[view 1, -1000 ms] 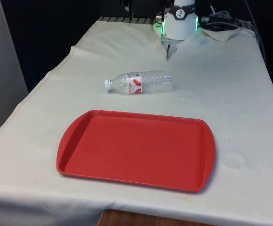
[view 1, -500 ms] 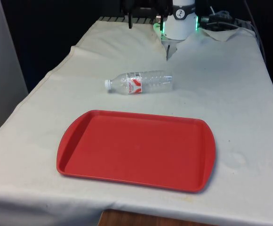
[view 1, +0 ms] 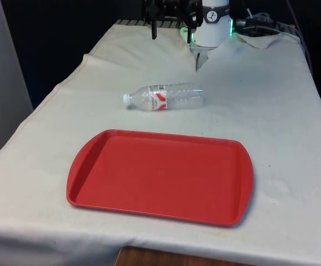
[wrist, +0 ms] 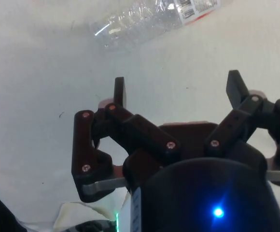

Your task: Place the bottle upright on the tray.

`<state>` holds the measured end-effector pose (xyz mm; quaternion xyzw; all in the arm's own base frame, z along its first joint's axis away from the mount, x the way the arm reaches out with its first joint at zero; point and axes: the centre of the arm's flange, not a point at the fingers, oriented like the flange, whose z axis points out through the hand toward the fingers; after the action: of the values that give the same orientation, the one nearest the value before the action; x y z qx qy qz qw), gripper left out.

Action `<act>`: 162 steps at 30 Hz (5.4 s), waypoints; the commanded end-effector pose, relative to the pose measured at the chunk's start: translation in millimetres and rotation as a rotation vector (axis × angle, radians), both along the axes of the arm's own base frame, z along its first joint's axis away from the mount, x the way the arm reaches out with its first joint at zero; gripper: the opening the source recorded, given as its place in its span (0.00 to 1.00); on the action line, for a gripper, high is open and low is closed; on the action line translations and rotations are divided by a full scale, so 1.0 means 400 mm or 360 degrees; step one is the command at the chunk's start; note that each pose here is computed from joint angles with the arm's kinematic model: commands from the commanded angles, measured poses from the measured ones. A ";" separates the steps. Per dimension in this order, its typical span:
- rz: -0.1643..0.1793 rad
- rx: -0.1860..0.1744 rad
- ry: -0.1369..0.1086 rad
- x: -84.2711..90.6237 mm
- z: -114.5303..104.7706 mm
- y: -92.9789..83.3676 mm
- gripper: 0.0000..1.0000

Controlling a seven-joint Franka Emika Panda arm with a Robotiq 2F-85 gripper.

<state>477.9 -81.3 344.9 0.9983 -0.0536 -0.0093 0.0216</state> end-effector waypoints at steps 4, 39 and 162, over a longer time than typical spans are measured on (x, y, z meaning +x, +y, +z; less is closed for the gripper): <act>-0.0058 0.0001 -0.0008 0.001 -0.007 -0.002 1.00; -0.0436 -0.0003 0.0017 0.008 -0.053 -0.001 1.00; -0.1405 0.0234 0.0242 0.042 -0.239 -0.083 1.00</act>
<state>493.5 -114.8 250.0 0.8768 -0.4697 -0.0917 -0.0458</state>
